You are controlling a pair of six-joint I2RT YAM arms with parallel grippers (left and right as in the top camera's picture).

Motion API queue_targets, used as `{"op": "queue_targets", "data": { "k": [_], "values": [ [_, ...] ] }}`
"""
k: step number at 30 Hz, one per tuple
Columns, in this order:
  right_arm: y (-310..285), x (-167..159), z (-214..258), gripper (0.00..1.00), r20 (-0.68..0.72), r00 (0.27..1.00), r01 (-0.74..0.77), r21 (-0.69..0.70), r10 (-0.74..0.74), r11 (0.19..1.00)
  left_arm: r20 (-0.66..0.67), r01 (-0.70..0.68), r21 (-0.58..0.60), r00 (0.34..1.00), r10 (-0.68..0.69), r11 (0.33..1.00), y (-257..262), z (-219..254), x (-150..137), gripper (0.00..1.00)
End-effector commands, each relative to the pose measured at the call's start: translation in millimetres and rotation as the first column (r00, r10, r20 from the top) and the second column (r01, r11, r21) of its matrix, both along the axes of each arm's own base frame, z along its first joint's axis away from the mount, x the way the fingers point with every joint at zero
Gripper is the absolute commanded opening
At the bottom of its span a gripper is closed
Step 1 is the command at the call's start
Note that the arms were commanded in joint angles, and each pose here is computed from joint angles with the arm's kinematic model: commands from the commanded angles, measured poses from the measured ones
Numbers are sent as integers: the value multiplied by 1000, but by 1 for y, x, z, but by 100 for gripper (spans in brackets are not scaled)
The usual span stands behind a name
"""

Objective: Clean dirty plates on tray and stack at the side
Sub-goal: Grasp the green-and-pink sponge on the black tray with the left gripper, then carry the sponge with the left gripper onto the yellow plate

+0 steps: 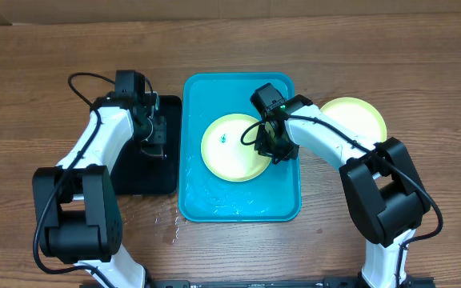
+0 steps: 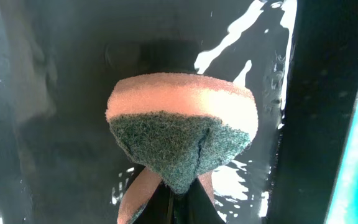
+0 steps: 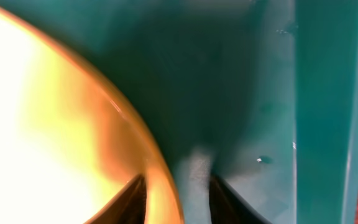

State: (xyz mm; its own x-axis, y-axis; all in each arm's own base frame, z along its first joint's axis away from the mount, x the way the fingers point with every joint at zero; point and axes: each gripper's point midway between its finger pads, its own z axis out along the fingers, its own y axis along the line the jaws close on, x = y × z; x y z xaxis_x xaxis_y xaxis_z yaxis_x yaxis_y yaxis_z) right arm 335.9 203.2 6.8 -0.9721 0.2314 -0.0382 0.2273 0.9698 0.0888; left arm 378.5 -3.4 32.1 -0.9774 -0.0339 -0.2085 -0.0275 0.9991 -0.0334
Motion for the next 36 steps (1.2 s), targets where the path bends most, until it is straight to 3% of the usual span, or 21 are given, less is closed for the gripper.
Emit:
{"op": "queue_targets", "data": {
  "k": [1,2,6,9,10,22,28,30,31,34,36],
  "values": [
    [-1,-1,7,9,25,1000,-4,-7,4,1000,-17,-31,-24,999,30,999,-2,-7,-9,4],
    [-2,-1,7,4,27,1000,-4,-10,4,1000,-18,-35,-25,999,35,999,-2,-7,-9,4],
    [-3,2,7,6,40,999,-9,-16,9,1000,-24,-35,-28,999,34,999,-3,-7,-10,4],
    [-2,3,7,30,42,999,-9,-14,9,1000,-25,-35,-28,999,34,999,-3,-7,-11,4],
    [-2,2,7,32,41,999,-9,-14,10,1000,-25,-35,-28,999,34,999,-3,-7,-11,4],
    [1,3,29,20,72,997,-15,21,13,1000,-28,-35,-27,999,34,999,-3,-7,-11,5],
    [-1,-1,30,4,62,998,-15,16,14,1000,-28,-35,-27,999,34,999,-3,-7,-11,4],
    [-1,-3,29,4,57,998,-16,13,16,1000,-27,-34,-27,999,34,999,-3,-7,-11,4],
    [-2,-4,27,6,56,998,-16,12,15,1000,-25,-34,-27,999,34,999,-3,-7,-11,5],
    [-3,-6,22,30,55,998,-15,11,15,1000,-20,-34,-27,999,33,999,-3,-7,-9,4],
    [-4,-7,18,33,53,999,-12,11,11,1000,-18,-34,-28,999,33,999,-3,-7,-9,4]
  ]
}}
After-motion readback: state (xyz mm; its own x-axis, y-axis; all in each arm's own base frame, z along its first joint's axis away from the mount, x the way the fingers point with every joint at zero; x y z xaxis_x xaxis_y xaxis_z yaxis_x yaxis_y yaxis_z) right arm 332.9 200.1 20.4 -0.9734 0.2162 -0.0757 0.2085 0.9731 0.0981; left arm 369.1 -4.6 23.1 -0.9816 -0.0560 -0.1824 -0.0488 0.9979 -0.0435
